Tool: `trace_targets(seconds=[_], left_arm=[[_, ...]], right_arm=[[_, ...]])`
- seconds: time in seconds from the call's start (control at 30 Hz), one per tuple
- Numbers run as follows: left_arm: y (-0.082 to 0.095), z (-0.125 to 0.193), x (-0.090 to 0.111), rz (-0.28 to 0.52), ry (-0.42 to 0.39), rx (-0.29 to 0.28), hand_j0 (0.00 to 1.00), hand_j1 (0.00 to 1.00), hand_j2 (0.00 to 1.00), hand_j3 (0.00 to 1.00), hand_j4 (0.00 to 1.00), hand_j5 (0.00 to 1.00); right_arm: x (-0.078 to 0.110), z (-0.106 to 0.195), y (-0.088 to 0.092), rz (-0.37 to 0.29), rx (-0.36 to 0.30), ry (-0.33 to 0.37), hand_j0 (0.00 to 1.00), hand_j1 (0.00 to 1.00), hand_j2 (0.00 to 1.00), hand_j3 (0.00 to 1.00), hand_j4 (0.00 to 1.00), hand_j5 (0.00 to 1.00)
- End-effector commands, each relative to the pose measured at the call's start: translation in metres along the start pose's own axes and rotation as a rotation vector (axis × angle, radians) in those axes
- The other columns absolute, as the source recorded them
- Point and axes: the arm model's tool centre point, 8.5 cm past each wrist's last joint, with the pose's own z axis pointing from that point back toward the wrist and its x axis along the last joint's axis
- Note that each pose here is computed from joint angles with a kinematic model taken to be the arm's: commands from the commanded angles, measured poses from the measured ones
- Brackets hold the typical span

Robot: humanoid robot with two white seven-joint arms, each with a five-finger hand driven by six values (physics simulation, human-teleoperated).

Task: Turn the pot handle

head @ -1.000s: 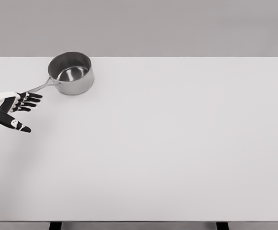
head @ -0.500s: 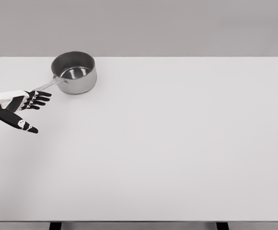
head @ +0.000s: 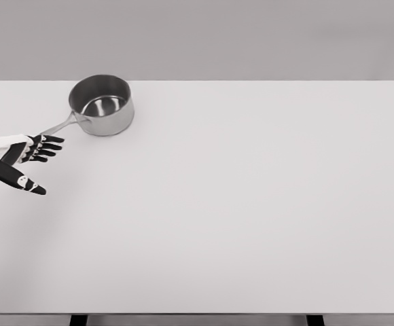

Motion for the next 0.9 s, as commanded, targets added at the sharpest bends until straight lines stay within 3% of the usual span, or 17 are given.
trace_targets(seconds=[0.0,0.27,0.37,0.47,0.6,0.73,0.87], left_arm=[[0.002,0.002,-0.001,0.001,0.001,0.005,1.00,1.00,1.00,1.00,1.00,1.00],[0.003,0.004,-0.008,0.011,0.019,0.008,1.00,1.00,1.00,1.00,1.00,1.00],[0.000,0.003,-0.002,0.000,0.003,-0.003,1.00,1.00,1.00,1.00,1.00,1.00],[-0.024,0.004,0.014,-0.050,-0.024,-0.068,1.00,1.00,1.00,1.00,1.00,1.00],[-0.031,0.014,0.023,-0.056,-0.038,-0.100,1.00,1.00,1.00,1.00,1.00,1.00],[-0.023,0.031,0.021,-0.017,0.011,-0.092,1.00,1.00,1.00,1.00,1.00,1.00],[-0.021,0.031,0.034,-0.006,0.043,-0.086,1.00,1.00,1.00,1.00,1.00,1.00]], right_arm=[[0.000,0.000,0.000,0.001,0.000,0.000,1.00,1.00,1.00,1.00,1.00,1.00],[0.000,0.000,0.000,0.001,0.000,0.000,1.00,1.00,1.00,1.00,1.00,1.00],[0.000,0.000,0.000,0.001,0.000,0.000,1.00,1.00,1.00,1.00,1.00,1.00],[0.000,0.000,0.000,0.001,0.000,0.000,1.00,1.00,1.00,1.00,1.00,1.00],[0.000,0.000,0.000,0.001,0.000,0.000,1.00,1.00,1.00,1.00,1.00,1.00],[0.000,0.000,0.000,0.001,0.000,0.000,1.00,1.00,1.00,1.00,1.00,1.00],[0.000,0.000,0.000,0.001,0.000,0.000,1.00,1.00,1.00,1.00,1.00,1.00]])
